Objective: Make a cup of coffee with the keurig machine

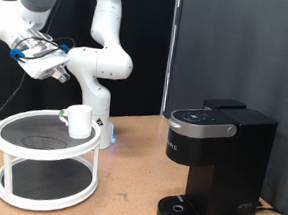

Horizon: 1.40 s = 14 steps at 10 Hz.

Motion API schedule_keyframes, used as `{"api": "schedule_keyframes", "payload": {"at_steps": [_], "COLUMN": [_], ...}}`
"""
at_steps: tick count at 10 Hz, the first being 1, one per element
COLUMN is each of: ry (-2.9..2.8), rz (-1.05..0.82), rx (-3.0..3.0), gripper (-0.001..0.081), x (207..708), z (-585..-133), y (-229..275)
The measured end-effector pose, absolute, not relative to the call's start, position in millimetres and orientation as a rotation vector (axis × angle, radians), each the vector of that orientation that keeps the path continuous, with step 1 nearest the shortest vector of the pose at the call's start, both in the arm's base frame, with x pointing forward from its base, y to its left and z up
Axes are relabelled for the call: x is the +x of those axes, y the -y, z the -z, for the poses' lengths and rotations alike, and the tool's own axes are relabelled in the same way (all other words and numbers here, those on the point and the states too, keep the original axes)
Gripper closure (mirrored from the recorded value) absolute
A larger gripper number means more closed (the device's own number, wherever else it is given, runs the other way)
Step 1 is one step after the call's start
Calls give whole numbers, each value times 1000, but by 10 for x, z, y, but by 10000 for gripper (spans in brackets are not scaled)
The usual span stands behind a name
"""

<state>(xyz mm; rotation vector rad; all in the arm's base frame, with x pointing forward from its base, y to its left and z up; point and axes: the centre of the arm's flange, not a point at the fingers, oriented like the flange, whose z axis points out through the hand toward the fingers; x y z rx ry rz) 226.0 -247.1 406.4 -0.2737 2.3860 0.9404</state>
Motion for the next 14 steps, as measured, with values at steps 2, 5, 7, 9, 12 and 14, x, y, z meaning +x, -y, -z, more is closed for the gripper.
{"api": "schedule_keyframes", "payload": {"at_steps": [2, 5, 7, 9, 12, 14], "ry": [-2386, -2382, -2388, -2408, -2430, -2424], "rz": [-941, -940, -916, -904, -884, -853], "rx": [-273, -259, -224, -197, -200, -188], "gripper": [806, 806, 520, 383, 107, 82], "x": [2260, 2264, 2268, 2265, 2256, 2256], "z": [-4062, -4041, -3947, -3802, -3567, -3390], "y": [2469, 2465, 2460, 2437, 2395, 2365]}}
